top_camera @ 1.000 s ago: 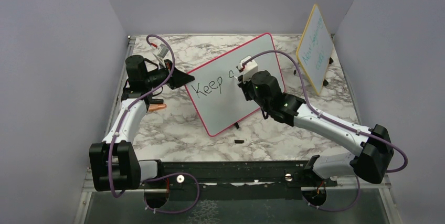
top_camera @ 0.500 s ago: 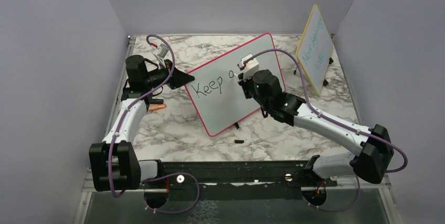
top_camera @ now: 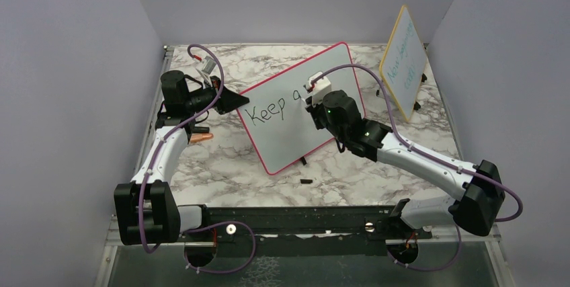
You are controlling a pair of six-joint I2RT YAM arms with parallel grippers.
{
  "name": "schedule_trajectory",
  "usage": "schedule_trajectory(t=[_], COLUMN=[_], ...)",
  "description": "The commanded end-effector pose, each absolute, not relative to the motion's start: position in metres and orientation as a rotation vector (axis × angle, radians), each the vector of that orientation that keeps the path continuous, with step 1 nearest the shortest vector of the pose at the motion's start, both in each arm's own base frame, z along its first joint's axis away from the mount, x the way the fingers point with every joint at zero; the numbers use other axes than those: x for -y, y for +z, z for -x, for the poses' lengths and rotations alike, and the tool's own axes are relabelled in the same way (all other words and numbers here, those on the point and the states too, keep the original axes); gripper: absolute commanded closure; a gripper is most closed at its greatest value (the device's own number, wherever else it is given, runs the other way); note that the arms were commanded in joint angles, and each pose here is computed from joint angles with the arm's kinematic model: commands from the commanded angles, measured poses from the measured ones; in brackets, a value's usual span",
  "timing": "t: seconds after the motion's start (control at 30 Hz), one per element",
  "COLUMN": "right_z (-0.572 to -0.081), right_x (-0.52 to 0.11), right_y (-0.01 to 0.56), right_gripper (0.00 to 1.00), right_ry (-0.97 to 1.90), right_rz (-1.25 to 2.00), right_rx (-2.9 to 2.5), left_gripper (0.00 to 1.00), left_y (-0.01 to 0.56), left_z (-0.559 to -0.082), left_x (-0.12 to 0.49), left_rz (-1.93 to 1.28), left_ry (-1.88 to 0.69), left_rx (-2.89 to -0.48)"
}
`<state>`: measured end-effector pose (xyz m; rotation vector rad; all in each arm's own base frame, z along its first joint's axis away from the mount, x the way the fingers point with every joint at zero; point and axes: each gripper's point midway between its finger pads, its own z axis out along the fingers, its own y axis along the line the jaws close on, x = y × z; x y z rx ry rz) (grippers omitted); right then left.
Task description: Write a sentence on the whiteboard
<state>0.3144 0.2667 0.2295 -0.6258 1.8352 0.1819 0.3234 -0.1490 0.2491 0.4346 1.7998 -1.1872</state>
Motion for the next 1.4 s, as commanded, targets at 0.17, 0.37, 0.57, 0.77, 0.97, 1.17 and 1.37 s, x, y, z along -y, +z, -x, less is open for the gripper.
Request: schedule_trajectory(t=[0.17,0.37,0.57,0.77,0.97,1.17,1.37], right_z=[-0.301,-0.296,-0.291,-0.297,-0.3,-0.305,-0.312], right_x=[-0.263,-0.267,-0.276,-0.281,-0.277,-0.26,-0.252], right_y=[0.215,0.21,0.213,0.227,0.247,0.256,0.261], right_gripper=[1.0,0.99,1.0,1.0,1.0,0.99,1.0], right_ry=[0.203,0.225,0.281,0.32,0.324,0.269,0.265], right_rz=[0.694,0.738,0.779,0.706,0.641,0.572,0.535], right_rx=[-1.918,-1.938,-1.928,-1.878,-1.818,-1.802,-1.784], left_gripper=[1.0,1.0,1.0,1.0,1.0,1.0,1.0], left_y=[0.227,0.226,0.226,0.226,0.226,0.226,0.225], left_z=[-0.326,-0.326,-0.326,-0.326,-0.326,-0.325,-0.325], left_x=[0.15,0.15,0.15,0.15,0.15,0.15,0.15], left_rz=[-0.447,-0.446,-0.446,-0.447,-0.444,-0.444,-0.446], left_ry=[-1.148,-1.15,-1.149,-1.148,-1.149,-1.147,-1.147], left_rx=[-1.855,-1.855,-1.856,-1.855,-1.858,-1.858,-1.859])
